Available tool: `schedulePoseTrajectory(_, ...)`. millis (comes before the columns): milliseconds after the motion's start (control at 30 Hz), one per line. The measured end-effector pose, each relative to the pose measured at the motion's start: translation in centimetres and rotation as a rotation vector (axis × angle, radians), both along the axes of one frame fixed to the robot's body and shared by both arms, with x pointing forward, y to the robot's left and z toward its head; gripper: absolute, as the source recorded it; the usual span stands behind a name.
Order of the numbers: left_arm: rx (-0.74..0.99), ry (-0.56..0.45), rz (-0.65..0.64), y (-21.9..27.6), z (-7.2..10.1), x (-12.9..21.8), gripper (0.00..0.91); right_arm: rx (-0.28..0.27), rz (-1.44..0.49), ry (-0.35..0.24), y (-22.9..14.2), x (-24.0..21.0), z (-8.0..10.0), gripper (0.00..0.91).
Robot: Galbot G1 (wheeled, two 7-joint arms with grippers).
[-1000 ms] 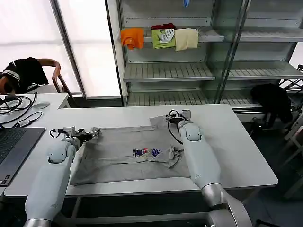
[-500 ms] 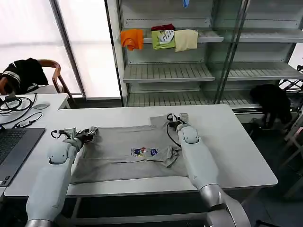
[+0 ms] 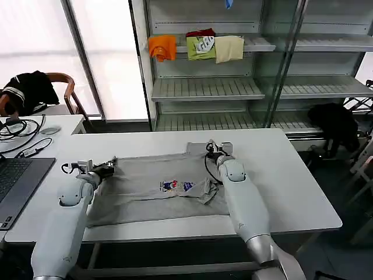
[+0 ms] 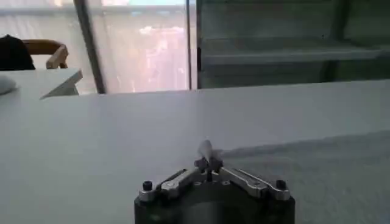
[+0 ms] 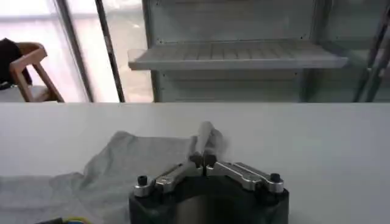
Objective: Fold and organize the clothes.
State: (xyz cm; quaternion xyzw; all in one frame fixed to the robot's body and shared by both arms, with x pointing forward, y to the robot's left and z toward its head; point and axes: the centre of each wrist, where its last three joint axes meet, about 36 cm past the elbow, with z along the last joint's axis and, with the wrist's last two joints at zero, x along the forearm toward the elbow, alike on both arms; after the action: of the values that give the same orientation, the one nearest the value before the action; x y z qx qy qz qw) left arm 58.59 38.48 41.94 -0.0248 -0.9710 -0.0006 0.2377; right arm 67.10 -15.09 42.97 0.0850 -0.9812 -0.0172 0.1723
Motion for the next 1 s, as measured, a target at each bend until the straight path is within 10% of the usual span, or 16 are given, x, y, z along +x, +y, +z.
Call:
schedulePoseTrajectory(500, -0.102, -0.160, 0.001, 0.2, 3.6, -4.0, 0.000, 0.040, -0.002, -0.093, -1.6, -7.0, 3.1, 0.000)
schedulePoseTrajectory(1000, -0.187, -0.188, -0.052, -0.3, 2.8, -11.8, 0.000, 0.035, 0.023, -0.072, -3.9, -17.0, 2.3, 0.000)
